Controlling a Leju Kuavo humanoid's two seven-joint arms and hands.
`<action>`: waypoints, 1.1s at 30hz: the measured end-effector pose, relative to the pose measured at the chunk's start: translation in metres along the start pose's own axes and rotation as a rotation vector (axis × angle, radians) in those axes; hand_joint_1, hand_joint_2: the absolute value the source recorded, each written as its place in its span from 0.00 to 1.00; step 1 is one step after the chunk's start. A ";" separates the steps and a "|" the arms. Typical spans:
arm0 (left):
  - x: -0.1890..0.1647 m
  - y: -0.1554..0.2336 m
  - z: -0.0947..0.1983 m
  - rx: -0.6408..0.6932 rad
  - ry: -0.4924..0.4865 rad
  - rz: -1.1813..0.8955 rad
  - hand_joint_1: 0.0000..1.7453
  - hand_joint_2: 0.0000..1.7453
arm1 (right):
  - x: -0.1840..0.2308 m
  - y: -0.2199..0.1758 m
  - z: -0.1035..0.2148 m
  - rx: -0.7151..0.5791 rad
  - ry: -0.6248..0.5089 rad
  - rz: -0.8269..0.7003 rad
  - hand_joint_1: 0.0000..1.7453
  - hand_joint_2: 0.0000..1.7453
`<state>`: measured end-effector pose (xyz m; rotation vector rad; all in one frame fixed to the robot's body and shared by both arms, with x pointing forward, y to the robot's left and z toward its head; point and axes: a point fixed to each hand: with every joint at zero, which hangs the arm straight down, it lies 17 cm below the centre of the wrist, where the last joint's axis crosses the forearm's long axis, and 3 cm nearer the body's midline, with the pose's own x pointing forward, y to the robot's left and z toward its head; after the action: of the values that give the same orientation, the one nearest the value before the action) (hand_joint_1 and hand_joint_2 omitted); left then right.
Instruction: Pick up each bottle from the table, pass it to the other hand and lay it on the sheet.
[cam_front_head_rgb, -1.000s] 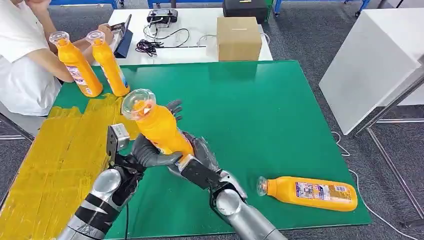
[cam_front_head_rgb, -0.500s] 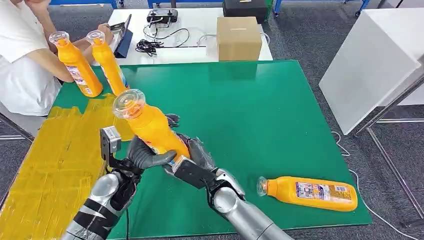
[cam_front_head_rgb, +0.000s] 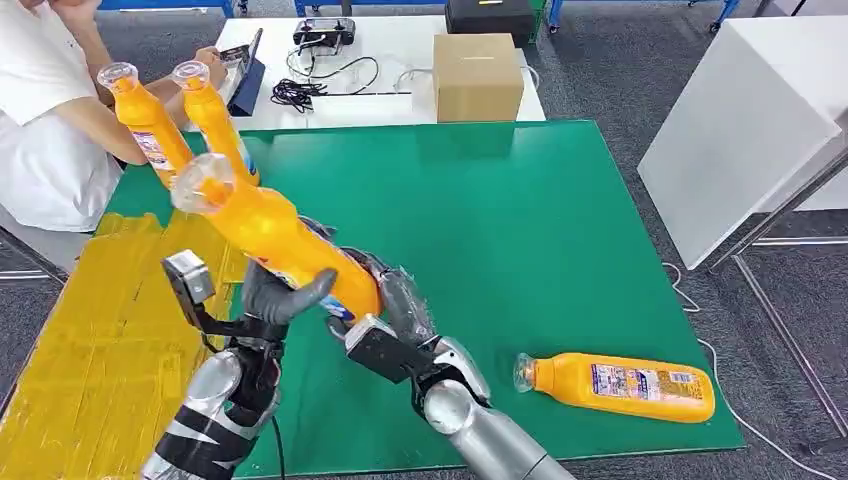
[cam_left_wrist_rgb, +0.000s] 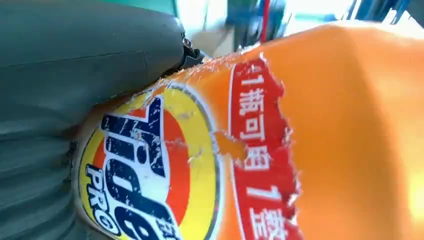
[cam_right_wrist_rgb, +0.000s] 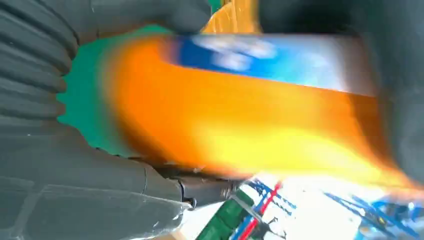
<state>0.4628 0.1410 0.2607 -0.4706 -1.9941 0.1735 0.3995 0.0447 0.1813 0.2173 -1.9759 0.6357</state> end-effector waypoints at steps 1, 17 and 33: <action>0.011 0.018 -0.007 0.065 -0.038 -0.019 1.00 1.00 | -0.001 -0.005 0.004 -0.023 0.003 -0.002 0.00 1.00; 0.125 0.047 -0.032 0.143 -0.649 -1.705 1.00 1.00 | 0.025 -0.170 0.073 -0.499 -0.068 0.148 0.00 1.00; 0.017 0.103 -0.066 -0.342 -0.191 -1.908 1.00 1.00 | 0.040 -0.194 0.089 -0.522 -0.105 0.176 0.00 1.00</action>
<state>0.5402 0.2361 0.2717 1.3417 -1.8432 -1.3111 0.3913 -0.1614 0.2507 -0.2495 -2.2039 0.2014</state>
